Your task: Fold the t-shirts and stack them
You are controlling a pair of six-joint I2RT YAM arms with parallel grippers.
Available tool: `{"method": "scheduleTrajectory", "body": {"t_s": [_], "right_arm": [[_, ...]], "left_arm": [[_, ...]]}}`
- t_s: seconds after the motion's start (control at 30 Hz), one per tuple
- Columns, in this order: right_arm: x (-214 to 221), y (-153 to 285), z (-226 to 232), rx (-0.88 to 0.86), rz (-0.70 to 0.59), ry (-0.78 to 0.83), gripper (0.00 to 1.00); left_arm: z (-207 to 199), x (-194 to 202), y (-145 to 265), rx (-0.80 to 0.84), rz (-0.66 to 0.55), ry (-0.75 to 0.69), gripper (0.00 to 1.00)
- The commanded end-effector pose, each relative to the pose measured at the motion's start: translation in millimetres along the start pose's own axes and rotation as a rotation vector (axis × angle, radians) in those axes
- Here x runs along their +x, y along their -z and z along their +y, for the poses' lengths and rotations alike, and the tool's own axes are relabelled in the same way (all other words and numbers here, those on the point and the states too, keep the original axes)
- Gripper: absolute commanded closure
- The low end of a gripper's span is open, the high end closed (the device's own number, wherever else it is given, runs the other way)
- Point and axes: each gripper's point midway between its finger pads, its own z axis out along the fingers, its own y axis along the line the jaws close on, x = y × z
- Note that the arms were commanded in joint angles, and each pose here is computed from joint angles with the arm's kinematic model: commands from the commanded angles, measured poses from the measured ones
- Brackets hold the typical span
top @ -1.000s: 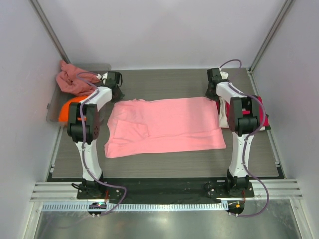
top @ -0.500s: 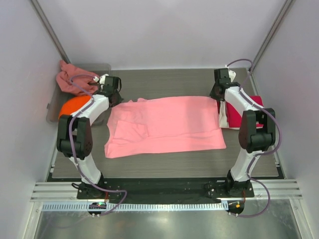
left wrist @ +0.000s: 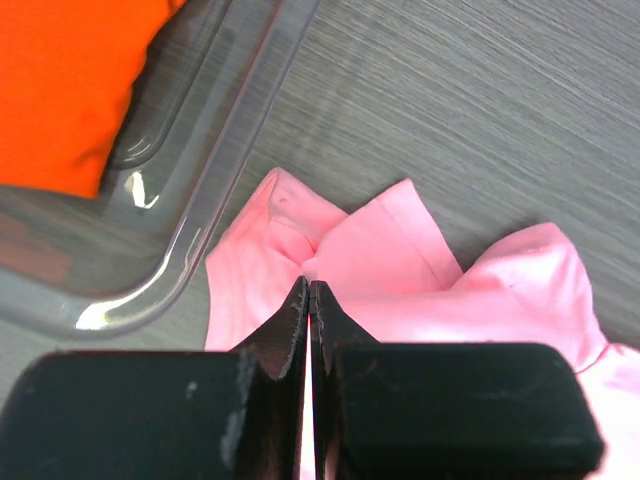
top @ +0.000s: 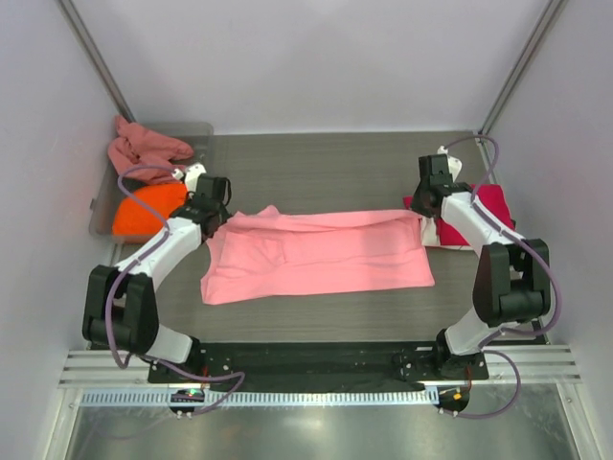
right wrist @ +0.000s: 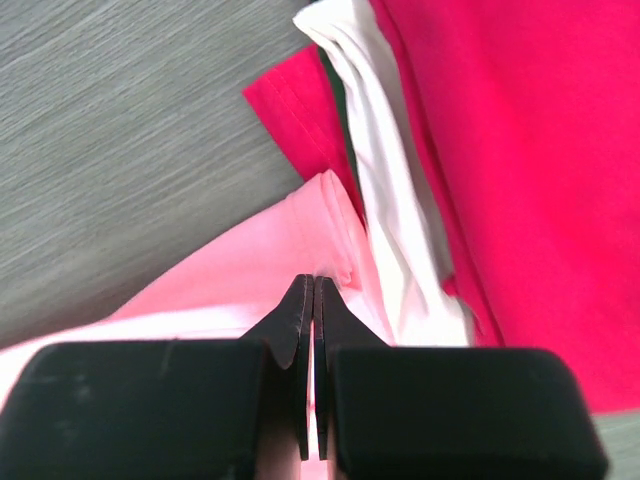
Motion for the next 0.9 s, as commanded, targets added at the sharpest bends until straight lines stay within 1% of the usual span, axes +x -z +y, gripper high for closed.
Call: {"method": "scheduleTrajectory", "body": {"t_s": [0.0, 0.23, 0.37, 0.4, 0.43, 0.47, 0.5, 0.53, 0.57, 0.6, 0.63, 0.73, 0.77, 0.8, 0.83, 0.87], "right_arm": [[-17, 21, -7, -0.009, -0.085, -0.042, 0.99], [16, 18, -33, 0.05, -0.052, -0.07, 0.99], [30, 18, -43, 0.066, -0.071, -0.12, 0.99], [39, 17, -49, 0.079, -0.065, -0.128, 0.99], [37, 20, -50, 0.076, -0.091, -0.161, 0.98], [38, 21, -50, 0.067, -0.1, -0.172, 0.91], [47, 21, -53, 0.064, -0.094, -0.174, 0.79], [43, 28, -52, 0.04, -0.122, -0.196, 0.47], [37, 32, -46, -0.003, -0.158, -0.204, 0.4], [44, 33, -45, -0.036, -0.159, -0.195, 0.38], [37, 42, -28, -0.141, -0.185, -0.175, 0.37], [34, 56, 2, -0.271, -0.172, -0.129, 0.37], [40, 59, 20, -0.351, -0.132, -0.095, 0.37], [34, 64, 34, -0.4, -0.127, -0.08, 0.37], [40, 72, 58, -0.489, -0.1, -0.046, 0.37], [53, 74, 78, -0.573, -0.036, -0.012, 0.37]], "left_arm": [[4, -16, 17, -0.021, -0.114, -0.01, 1.0], [19, 17, 26, -0.039, -0.088, -0.031, 1.0], [35, 43, 31, -0.046, -0.05, 0.006, 1.0], [37, 46, 33, -0.041, -0.049, 0.013, 1.0], [37, 52, 34, -0.032, -0.039, 0.015, 0.99], [38, 53, 37, -0.02, -0.042, 0.027, 0.97], [43, 63, 37, -0.023, -0.028, 0.026, 0.81], [43, 67, 39, -0.009, -0.02, 0.028, 0.67], [40, 69, 43, 0.01, -0.023, 0.024, 0.54], [40, 70, 48, 0.029, -0.037, 0.031, 0.4], [39, 71, 51, 0.042, -0.04, 0.029, 0.37], [30, 67, 63, 0.11, -0.053, 0.021, 0.3], [25, 66, 66, 0.138, -0.045, 0.018, 0.29], [23, 66, 65, 0.141, -0.031, 0.011, 0.29], [15, 58, 69, 0.156, -0.032, 0.014, 0.28], [14, 59, 69, 0.151, -0.017, 0.006, 0.26]]}}
